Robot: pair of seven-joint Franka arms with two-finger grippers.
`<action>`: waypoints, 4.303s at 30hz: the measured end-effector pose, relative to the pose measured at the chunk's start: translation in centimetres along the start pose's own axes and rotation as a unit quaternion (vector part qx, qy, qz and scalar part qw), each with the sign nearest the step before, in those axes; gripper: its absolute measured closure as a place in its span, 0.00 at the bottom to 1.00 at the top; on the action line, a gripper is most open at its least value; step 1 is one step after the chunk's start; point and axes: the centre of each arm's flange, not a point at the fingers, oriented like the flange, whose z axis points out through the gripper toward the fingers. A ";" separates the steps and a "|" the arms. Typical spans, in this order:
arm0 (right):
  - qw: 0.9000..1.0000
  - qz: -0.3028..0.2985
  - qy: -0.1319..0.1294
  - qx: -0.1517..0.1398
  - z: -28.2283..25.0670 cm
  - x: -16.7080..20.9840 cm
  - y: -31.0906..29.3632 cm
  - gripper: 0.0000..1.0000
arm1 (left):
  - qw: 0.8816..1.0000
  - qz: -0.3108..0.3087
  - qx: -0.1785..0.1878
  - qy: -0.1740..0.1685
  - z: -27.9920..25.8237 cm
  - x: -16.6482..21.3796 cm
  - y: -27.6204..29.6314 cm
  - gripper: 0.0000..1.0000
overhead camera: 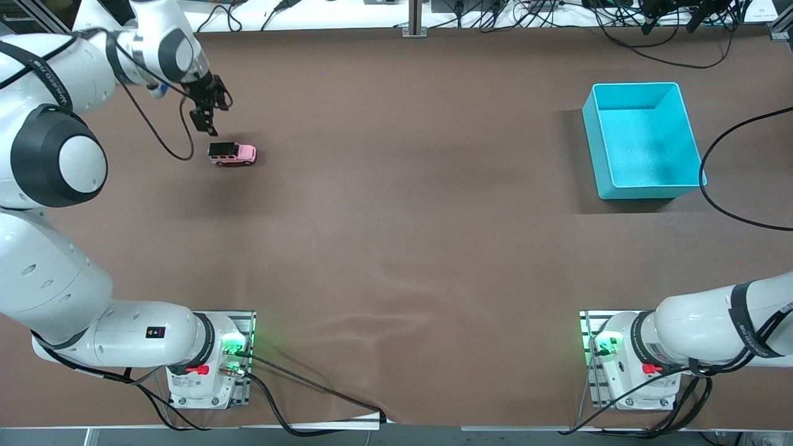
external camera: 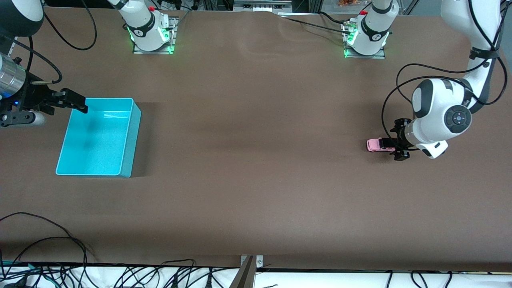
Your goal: Wind and store pink jeep toy
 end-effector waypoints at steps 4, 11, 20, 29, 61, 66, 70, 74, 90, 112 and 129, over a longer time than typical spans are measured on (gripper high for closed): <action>1.000 0.000 0.000 0.000 0.0 0.0 0.0 0.00 | 0.999 -0.028 -0.016 0.000 1.4 0.2 -0.7 0.00; 1.000 0.000 -0.001 0.000 0.0 0.0 0.0 0.00 | 0.998 -0.056 -0.023 0.000 2.7 0.5 -1.5 0.00; 1.000 -0.001 -0.008 0.000 0.1 -0.2 -0.1 0.00 | 0.997 -0.064 -0.038 0.000 4.4 0.6 -1.6 0.00; 1.000 0.000 -0.008 0.000 0.1 -0.2 0.0 0.00 | 0.997 -0.064 -0.030 0.000 5.5 0.6 -1.7 0.09; 1.000 0.001 -0.009 0.000 0.1 -0.2 0.1 0.00 | 0.997 -0.033 -0.069 0.000 1.3 -6.5 -0.4 0.50; 1.000 0.001 -0.008 0.000 0.1 -0.2 0.1 0.00 | 0.998 -0.009 -0.067 0.007 1.6 -10.8 -0.9 0.50; 1.000 0.001 -0.008 0.000 0.1 -0.2 0.1 0.00 | 0.998 0.003 -0.063 0.008 2.0 -13.2 -1.4 0.50; 1.000 0.000 -0.008 0.000 0.1 -0.2 0.0 0.00 | 0.998 -0.001 -0.055 0.010 3.5 -15.4 -1.9 0.50; 1.000 0.000 -0.008 0.000 0.1 -0.2 0.0 0.00 | 0.999 -0.018 -0.048 0.011 5.7 -16.0 -1.9 0.50; 1.000 0.000 -0.008 0.000 0.1 -0.2 0.0 0.00 | 0.998 -0.020 -0.044 0.037 5.6 -8.5 -1.0 0.50; 1.000 0.000 -0.008 0.000 0.1 -0.2 0.0 0.00 | 0.998 -0.015 -0.043 0.047 5.7 -0.5 -0.7 0.50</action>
